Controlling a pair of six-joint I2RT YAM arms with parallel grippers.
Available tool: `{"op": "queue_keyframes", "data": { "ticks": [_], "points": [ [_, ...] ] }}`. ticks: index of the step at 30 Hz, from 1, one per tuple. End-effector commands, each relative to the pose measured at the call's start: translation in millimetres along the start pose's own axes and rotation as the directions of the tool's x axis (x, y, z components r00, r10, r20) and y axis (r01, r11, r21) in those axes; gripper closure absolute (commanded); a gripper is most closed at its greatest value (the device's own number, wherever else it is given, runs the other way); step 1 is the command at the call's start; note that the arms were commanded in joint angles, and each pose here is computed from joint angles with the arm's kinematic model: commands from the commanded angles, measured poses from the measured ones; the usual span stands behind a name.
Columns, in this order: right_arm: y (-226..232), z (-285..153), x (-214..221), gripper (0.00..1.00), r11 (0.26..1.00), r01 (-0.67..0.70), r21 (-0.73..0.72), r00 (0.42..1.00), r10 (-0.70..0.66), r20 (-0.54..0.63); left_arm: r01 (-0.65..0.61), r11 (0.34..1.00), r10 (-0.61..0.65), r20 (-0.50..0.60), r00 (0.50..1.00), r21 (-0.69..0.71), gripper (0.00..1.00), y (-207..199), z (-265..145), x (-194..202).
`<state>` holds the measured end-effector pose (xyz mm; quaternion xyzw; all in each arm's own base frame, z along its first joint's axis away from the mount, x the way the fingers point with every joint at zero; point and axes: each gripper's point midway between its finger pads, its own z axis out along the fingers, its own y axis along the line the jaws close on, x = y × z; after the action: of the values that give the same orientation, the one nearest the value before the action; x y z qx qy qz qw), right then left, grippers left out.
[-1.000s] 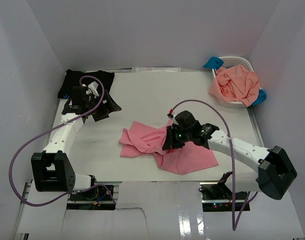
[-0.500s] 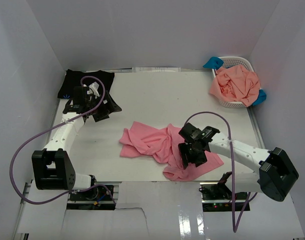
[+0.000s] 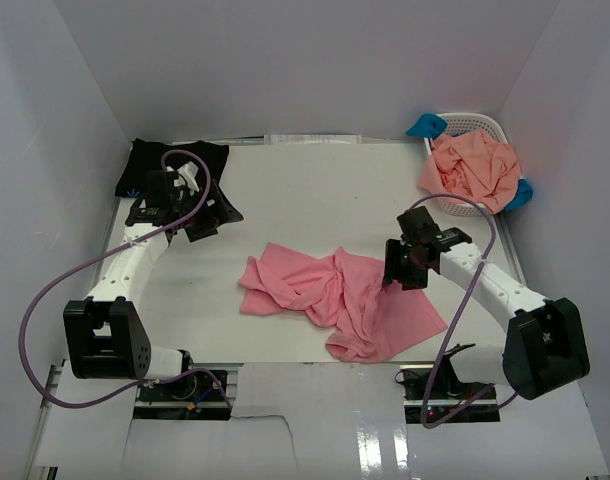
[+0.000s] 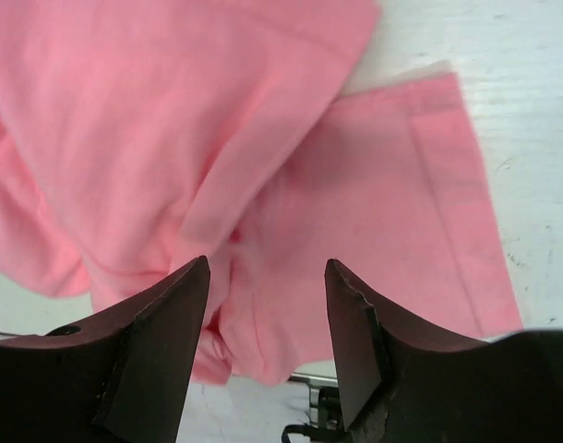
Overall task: Fold and stack the t-shirts
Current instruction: Flatten out the tshirt
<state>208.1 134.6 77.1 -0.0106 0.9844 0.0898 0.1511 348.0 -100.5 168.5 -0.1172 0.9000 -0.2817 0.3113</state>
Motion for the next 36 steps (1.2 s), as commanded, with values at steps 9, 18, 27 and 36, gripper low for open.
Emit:
{"op": "queue_keyframes", "data": {
  "ticks": [9,18,27,36],
  "points": [
    [8.9,15.1,-35.1,0.51,0.867,-0.313,-0.389,0.941,0.340,0.001,-0.026,1.000,0.025,0.010,1.000,0.010,0.02,-6.9,-3.6,-4.7],
    [-2.7,23.1,-52.8,0.54,0.815,-0.391,-0.427,0.899,0.437,0.011,-0.030,1.000,0.030,0.013,0.999,0.004,0.02,-5.1,-3.6,-3.8],
    [-19.8,35.7,-56.0,0.52,0.825,-0.415,-0.384,0.890,0.455,0.016,-0.034,0.999,0.034,0.016,0.999,0.002,0.02,-5.0,-4.0,-4.7],
    [-31.6,50.0,-63.7,0.52,0.830,-0.434,-0.349,0.880,0.474,0.033,-0.035,0.999,0.035,0.014,0.999,0.003,0.02,-5.0,-3.4,-4.8]
  ]
}}
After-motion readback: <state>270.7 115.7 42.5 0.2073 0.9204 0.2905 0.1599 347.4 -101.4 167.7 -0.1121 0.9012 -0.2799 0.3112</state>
